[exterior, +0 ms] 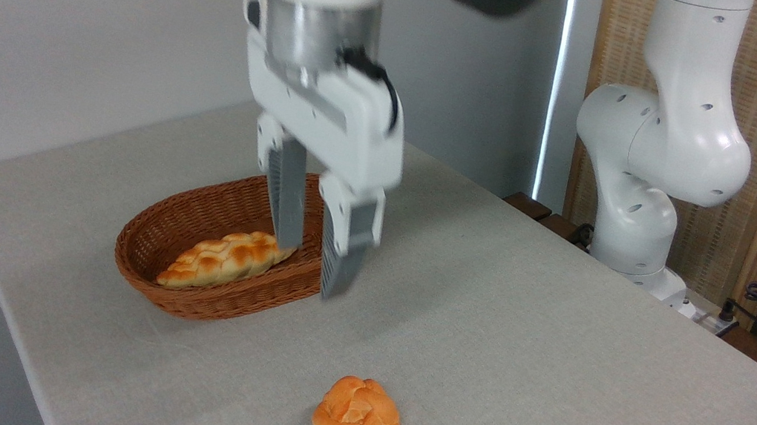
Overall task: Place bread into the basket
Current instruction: 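Move the open gripper from above the basket down over the orange bun, then close the gripper on the round orange bun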
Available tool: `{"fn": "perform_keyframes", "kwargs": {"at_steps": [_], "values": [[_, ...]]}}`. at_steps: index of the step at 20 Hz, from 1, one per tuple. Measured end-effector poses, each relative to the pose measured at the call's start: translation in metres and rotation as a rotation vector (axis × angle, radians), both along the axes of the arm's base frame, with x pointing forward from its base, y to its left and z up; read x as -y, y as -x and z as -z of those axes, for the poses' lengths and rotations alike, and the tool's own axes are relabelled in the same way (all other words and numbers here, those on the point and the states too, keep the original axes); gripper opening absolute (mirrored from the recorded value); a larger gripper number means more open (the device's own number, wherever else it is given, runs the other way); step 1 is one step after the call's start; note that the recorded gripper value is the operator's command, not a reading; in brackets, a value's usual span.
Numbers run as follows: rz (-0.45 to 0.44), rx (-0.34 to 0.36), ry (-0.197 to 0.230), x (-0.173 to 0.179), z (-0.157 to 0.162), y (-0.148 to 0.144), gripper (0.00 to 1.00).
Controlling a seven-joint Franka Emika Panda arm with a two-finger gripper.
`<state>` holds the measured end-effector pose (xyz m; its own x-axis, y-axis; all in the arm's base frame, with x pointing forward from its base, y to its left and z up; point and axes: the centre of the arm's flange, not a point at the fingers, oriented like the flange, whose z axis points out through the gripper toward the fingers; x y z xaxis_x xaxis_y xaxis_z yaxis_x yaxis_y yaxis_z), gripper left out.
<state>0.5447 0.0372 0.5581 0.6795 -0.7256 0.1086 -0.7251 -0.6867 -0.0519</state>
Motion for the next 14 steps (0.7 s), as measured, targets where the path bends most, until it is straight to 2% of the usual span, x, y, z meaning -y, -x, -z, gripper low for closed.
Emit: {"fn": "perform_keyframes", "kwargs": {"at_steps": [3,7,11,14], "values": [[-0.013,0.016,-0.003,-0.024,0.041,0.003,1.0],[-0.021,0.07,-0.013,-0.026,0.086,0.007,1.0],[-0.011,0.052,-0.013,-0.025,0.103,0.011,1.0],[0.05,0.032,-0.022,-0.032,0.114,0.013,1.0]]}}
